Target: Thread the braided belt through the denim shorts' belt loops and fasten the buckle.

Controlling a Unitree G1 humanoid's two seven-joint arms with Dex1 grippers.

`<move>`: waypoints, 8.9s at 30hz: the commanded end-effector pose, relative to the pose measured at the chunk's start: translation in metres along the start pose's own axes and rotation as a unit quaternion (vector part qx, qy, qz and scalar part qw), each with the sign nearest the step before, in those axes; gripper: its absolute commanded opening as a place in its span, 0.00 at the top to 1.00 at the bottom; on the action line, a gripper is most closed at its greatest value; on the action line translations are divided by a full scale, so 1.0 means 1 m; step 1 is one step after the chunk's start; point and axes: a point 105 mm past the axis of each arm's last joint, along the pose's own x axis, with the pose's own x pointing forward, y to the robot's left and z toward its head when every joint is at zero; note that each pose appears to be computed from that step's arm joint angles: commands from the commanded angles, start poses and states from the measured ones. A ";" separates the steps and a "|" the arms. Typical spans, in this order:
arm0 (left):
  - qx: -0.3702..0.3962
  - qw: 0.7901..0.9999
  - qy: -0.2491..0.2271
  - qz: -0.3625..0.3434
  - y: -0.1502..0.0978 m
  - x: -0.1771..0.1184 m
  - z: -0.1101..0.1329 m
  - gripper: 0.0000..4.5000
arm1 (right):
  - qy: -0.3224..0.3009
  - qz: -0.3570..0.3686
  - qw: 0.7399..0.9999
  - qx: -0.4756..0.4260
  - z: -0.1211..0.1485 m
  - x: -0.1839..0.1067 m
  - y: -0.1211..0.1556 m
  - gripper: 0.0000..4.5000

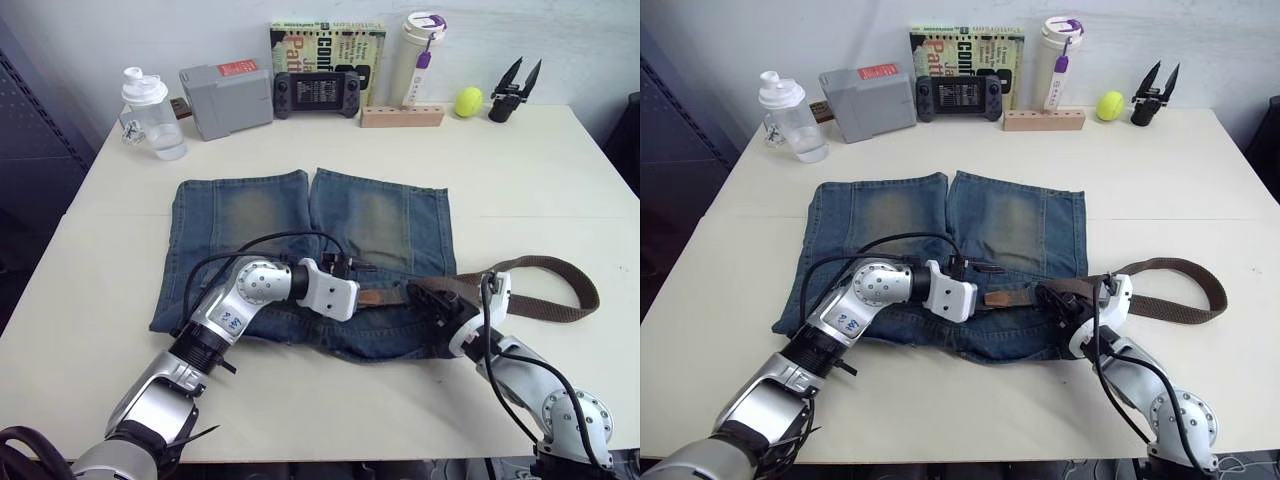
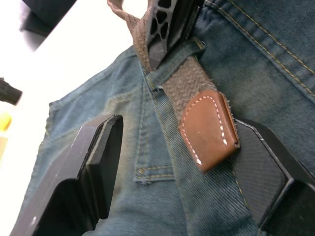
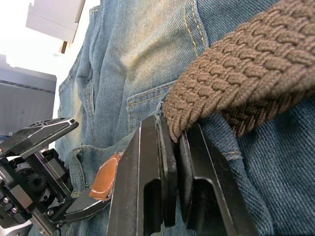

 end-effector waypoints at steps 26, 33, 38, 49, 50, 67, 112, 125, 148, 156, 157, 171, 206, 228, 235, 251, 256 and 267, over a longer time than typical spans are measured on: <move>0.041 0.996 -0.025 -0.075 0.002 0.001 0.029 0.93 | 0.010 -0.018 1.000 0.021 -0.009 -0.004 -0.004 0.82; 0.020 0.997 -0.037 -0.060 0.012 0.003 0.034 0.93 | -0.018 -0.004 0.999 -0.030 0.027 -0.035 0.001 0.16; 0.000 0.997 -0.047 -0.054 0.014 0.004 0.035 0.93 | 0.028 0.052 0.986 -0.157 0.039 -0.076 0.019 0.01; -0.040 0.997 -0.049 -0.045 0.015 0.002 0.030 0.93 | 0.207 0.124 0.812 -0.532 -0.023 -0.093 0.019 0.01; -0.042 0.997 -0.049 -0.046 0.015 0.002 0.030 0.93 | 0.215 0.116 0.787 -0.567 -0.024 -0.091 0.012 0.01; 0.026 0.999 -0.008 -0.035 0.033 -0.039 0.031 0.93 | 0.230 0.025 0.665 -0.710 -0.019 -0.069 -0.046 0.83; 0.103 0.985 0.007 0.141 0.018 -0.072 0.033 0.93 | 0.148 0.089 0.910 -0.377 0.045 -0.063 0.051 0.02; 0.142 0.978 0.001 0.150 0.015 -0.071 0.038 0.93 | 0.051 0.097 0.992 0.063 -0.006 -0.005 0.084 0.02; 0.148 0.979 0.005 0.141 0.017 -0.070 0.036 0.93 | -0.013 0.066 0.992 0.110 0.012 -0.005 0.083 0.75; 0.096 0.986 -0.017 0.135 0.011 -0.071 0.039 0.77 | -0.023 0.070 0.989 0.127 0.015 -0.004 0.081 1.00; 0.084 0.988 -0.014 0.132 0.009 -0.072 0.038 0.69 | -0.026 0.072 0.989 0.128 0.017 -0.003 0.081 1.00; -0.256 0.964 -0.025 0.074 -0.041 -0.106 0.040 0.30 | -0.077 0.081 0.992 0.058 0.074 -0.017 0.062 1.00; -0.299 0.946 -0.024 0.124 -0.028 -0.108 0.040 0.30 | -0.076 0.068 0.982 -0.161 0.066 -0.018 0.054 1.00; -0.286 0.947 -0.014 0.148 -0.020 -0.111 0.037 0.30 | -0.069 0.067 0.936 -0.339 0.030 -0.003 0.059 1.00; -0.258 0.955 -0.007 0.148 -0.016 -0.107 0.034 0.30 | -0.015 0.075 0.962 -0.262 -0.004 0.006 0.055 1.00; -0.011 0.998 0.025 0.059 -0.028 -0.083 0.007 0.01 | 0.036 0.035 0.994 -0.093 -0.023 0.022 0.044 1.00; -0.003 0.997 0.011 0.078 -0.020 -0.078 0.009 0.01 | 0.034 0.035 0.994 -0.096 -0.023 0.021 0.046 1.00; 0.040 0.997 0.007 0.067 -0.013 -0.062 0.009 0.01 | 0.033 0.037 0.993 -0.104 -0.024 0.019 0.048 1.00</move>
